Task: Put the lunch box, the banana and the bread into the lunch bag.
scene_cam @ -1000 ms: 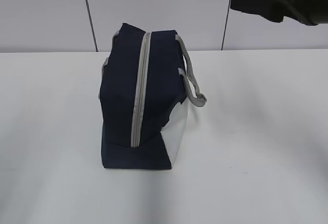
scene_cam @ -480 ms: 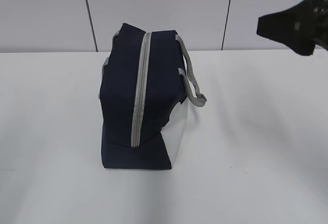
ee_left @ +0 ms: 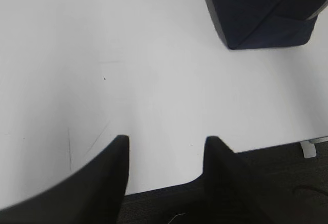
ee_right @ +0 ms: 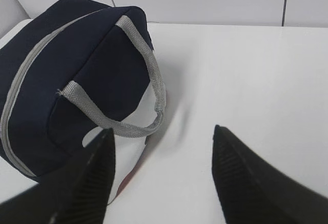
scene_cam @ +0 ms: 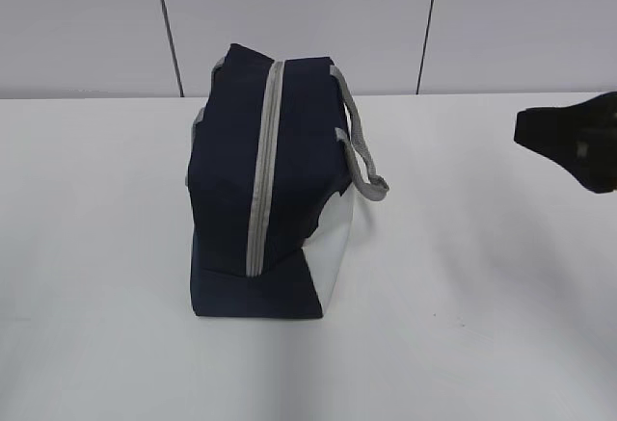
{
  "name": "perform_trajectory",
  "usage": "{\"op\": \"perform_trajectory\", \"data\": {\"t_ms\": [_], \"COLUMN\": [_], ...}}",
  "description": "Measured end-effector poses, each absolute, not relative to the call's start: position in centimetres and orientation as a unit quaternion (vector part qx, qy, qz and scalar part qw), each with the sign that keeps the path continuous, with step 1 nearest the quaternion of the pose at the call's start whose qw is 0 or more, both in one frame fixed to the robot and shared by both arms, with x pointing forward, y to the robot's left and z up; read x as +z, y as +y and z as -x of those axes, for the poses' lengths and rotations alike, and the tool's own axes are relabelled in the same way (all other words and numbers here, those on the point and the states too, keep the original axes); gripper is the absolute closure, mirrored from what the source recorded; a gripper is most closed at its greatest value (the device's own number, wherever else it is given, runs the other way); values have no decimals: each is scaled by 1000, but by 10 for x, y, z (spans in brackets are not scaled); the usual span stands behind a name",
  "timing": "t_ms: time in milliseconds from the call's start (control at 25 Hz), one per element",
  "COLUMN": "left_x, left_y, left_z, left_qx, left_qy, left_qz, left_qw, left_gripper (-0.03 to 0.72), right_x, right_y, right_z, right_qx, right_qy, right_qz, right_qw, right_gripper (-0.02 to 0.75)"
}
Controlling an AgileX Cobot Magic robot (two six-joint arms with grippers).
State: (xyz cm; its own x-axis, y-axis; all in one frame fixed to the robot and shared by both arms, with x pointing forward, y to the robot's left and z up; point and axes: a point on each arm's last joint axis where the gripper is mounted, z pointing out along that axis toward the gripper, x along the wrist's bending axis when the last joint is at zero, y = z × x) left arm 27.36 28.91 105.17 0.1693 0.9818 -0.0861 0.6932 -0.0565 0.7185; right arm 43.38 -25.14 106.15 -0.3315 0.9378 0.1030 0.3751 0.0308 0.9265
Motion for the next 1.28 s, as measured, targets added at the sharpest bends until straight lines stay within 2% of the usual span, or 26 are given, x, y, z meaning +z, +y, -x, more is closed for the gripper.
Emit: {"op": "perform_trajectory", "data": {"t_ms": [240,640,960,1280], "left_x": [1052,1052,1052,1052], "left_y": [289,289,289,289], "left_z": [-274,-273,-273,-273], "left_qx": [222,223,223,223], "left_qy": [605,605,605,605], "left_qz": [-692,-693,-693,-693], "left_qw": [324,323,323,323], "left_gripper": [346,349,349,370], "right_x": [1060,1033,1029,1031], "right_y": [-254,-266,-267,-269], "right_z": [-418,-402,-396,-398], "right_qx": [489,453,450,437], "right_qy": [655,649,651,661], "right_qz": [-490,-514,-511,-479], "right_qw": [302,330,336,378], "right_gripper": [295,295,295,296]}}
